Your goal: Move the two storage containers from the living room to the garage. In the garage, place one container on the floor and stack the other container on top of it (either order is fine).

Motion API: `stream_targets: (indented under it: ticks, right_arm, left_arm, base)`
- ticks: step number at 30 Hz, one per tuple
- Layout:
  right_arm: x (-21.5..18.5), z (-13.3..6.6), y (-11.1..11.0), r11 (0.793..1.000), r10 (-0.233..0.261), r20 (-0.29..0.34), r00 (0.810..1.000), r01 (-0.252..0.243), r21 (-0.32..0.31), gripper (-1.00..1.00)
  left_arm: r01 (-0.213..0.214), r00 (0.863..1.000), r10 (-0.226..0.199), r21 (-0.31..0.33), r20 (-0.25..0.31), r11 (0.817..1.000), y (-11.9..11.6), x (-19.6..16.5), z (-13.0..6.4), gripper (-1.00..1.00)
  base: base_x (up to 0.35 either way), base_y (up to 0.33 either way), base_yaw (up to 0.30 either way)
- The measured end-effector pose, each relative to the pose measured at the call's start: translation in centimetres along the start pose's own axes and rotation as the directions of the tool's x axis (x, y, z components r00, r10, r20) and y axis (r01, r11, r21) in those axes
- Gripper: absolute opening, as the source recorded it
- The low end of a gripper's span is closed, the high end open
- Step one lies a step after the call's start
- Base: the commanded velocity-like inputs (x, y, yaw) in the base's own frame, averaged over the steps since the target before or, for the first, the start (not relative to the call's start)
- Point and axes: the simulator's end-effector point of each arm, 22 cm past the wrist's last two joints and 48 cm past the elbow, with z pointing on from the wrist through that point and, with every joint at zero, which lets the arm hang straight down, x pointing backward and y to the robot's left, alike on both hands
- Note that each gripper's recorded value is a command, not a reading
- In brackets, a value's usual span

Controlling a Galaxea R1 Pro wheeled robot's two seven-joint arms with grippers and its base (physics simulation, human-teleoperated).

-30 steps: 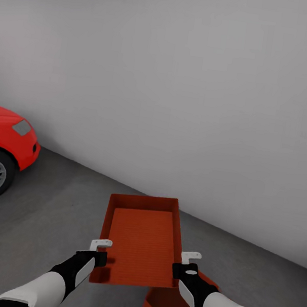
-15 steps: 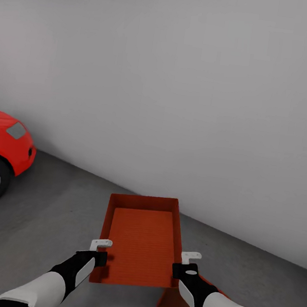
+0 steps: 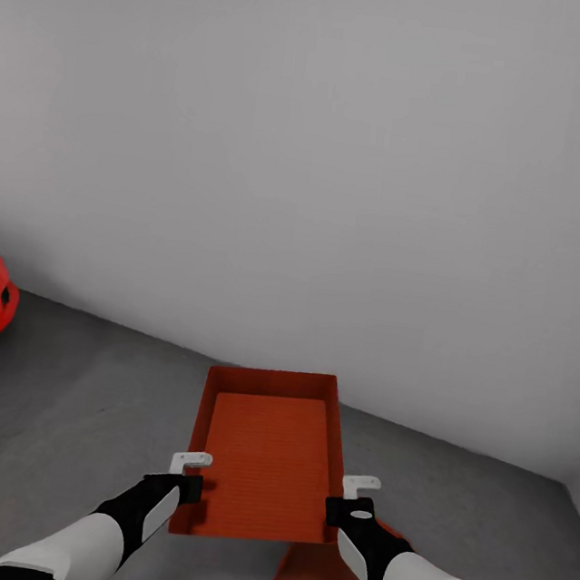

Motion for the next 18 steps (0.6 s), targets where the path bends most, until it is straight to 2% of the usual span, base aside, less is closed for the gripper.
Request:
stream_targets:
  ticks: [18]
  right_arm:
    - [0.00, 0.00, 0.00, 1.000, 0.000, 0.000, 1.000, 0.000, 0.000, -1.00]
  left_arm:
    - [0.000, 1.000, 0.000, 0.000, 0.000, 1.000, 0.00, 0.00, 0.00, -1.00]
  base:
    - [0.000, 0.000, -0.247]
